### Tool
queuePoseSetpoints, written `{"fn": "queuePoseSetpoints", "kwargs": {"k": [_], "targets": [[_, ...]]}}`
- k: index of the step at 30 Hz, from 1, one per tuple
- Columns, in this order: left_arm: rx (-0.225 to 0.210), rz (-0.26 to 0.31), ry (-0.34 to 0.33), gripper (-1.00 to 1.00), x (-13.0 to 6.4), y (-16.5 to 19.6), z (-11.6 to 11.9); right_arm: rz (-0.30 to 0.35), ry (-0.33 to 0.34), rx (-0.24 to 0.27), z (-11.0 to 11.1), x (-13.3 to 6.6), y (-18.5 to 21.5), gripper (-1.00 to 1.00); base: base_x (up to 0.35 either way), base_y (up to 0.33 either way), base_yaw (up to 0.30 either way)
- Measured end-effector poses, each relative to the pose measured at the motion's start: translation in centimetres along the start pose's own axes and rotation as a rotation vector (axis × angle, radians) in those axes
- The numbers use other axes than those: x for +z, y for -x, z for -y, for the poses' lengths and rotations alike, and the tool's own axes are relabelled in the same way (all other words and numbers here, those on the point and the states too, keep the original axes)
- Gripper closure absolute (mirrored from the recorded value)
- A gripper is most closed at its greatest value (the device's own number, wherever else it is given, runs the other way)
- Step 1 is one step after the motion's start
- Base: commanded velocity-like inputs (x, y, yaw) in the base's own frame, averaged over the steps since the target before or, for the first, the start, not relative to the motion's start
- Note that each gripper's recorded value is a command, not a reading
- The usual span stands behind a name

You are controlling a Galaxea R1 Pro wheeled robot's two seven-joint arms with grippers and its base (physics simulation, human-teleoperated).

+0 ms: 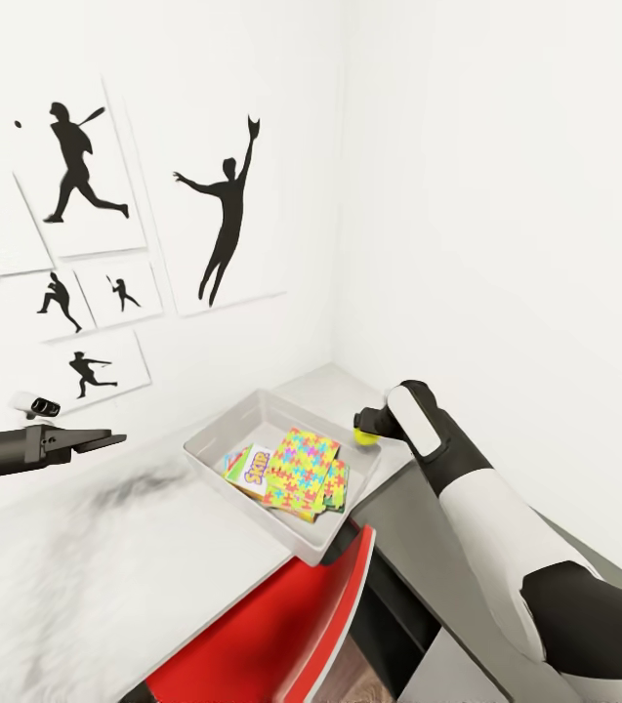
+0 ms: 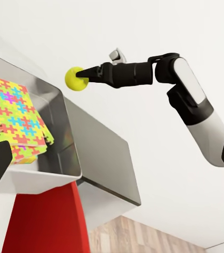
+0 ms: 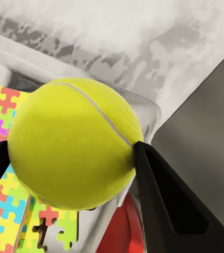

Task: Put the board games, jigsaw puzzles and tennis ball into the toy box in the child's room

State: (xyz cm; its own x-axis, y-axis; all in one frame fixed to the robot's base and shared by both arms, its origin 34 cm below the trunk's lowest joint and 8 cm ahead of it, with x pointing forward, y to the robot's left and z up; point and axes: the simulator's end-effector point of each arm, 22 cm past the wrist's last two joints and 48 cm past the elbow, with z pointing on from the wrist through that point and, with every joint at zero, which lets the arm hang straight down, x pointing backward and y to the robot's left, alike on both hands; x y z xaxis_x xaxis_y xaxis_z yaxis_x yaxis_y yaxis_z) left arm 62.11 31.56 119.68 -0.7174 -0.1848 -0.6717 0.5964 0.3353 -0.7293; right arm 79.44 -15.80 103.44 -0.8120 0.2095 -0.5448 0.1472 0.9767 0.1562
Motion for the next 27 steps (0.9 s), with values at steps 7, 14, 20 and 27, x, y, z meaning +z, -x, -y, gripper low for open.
{"fn": "queuePoseSetpoints", "kwargs": {"k": [7, 14, 20, 27], "targets": [[-0.011, -0.004, 0.002, -1.0, 0.2, -0.2, -0.5, -0.011, -0.009, 0.002, 0.5, 0.7, -0.3, 1.0, 0.0, 0.0, 0.0], [-0.021, -0.008, 0.004, -1.0, 0.3, -0.5, -1.1, -0.022, -0.012, 0.002, 0.7, 1.4, -0.8, 1.0, 0.0, 0.0, 0.0], [-0.03, -0.011, 0.005, -1.0, 0.4, -0.7, -1.5, -0.018, -0.014, 0.013, 0.7, 2.0, -0.9, 1.0, 0.0, 0.0, 0.0], [-0.04, -0.014, 0.007, -1.0, 0.6, -0.9, -2.1, -0.024, -0.016, 0.017, 0.8, 2.6, -1.2, 1.0, 0.0, 0.0, 0.0]]}}
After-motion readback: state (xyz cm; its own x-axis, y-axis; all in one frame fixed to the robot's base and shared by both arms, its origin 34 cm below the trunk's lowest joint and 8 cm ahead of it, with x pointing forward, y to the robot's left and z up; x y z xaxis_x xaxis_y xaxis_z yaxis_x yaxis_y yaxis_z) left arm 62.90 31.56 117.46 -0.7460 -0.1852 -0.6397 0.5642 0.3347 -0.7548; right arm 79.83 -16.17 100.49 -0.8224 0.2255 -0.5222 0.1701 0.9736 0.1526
